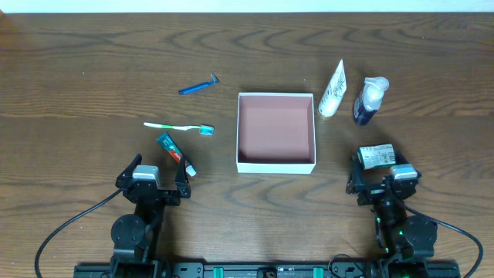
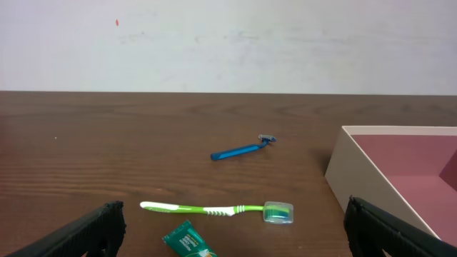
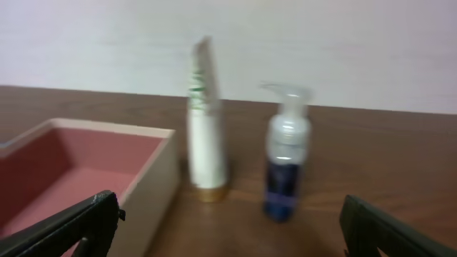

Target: Pack container

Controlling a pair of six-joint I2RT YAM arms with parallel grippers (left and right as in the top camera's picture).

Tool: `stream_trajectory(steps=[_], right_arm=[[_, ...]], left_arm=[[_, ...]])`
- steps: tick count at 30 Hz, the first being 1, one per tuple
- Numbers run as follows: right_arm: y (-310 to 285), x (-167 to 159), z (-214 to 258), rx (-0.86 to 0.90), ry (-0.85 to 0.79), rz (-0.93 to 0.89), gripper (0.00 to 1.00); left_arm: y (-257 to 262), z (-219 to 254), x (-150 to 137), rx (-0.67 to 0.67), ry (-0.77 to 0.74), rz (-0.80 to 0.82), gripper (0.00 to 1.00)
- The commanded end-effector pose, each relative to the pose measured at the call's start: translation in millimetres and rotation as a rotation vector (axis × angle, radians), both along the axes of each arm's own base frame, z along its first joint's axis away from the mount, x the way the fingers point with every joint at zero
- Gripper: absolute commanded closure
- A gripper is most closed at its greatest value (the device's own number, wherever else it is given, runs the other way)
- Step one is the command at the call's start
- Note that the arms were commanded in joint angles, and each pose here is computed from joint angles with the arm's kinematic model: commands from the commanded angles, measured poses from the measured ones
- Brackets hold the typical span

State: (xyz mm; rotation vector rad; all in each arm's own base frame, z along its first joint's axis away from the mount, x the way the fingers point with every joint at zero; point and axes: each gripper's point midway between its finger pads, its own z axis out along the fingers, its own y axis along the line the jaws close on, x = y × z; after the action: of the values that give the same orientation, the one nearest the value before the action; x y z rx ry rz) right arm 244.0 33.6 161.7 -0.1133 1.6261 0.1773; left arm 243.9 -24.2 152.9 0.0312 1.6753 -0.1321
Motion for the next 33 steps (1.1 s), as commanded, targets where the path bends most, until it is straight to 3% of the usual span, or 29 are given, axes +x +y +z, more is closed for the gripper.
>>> stream_trajectory(steps=[1, 13, 18, 26, 33], right_arm=[[26.8, -8.6, 7.8, 0.011, -0.013, 0.159, 0.01], [28.7, -3.6, 96.5, 0.030, 0.093, 0.167, 0.01], [34.1, 29.9, 131.5, -0.017, 0.265, 0.188, 0.01], [52.1, 92.9, 138.5, -0.024, 0.759, 0.242, 0.01], [80.3, 148.2, 123.4, 0.045, 0.838, 0.374, 0.01]], left_arm=[[-1.9, -14.7, -1.1, 0.007, 0.045, -0.014, 0.02], [-1.9, -14.7, -1.1, 0.007, 0.045, -0.014, 0.02], [-1.9, -14.8, -1.1, 0.007, 0.045, -0.014, 0.02], [-1.9, -14.8, -1.1, 0.008, 0.045, -0.014, 0.02], [-1.9, -14.7, -1.1, 0.007, 0.045, -0.014, 0.02]])
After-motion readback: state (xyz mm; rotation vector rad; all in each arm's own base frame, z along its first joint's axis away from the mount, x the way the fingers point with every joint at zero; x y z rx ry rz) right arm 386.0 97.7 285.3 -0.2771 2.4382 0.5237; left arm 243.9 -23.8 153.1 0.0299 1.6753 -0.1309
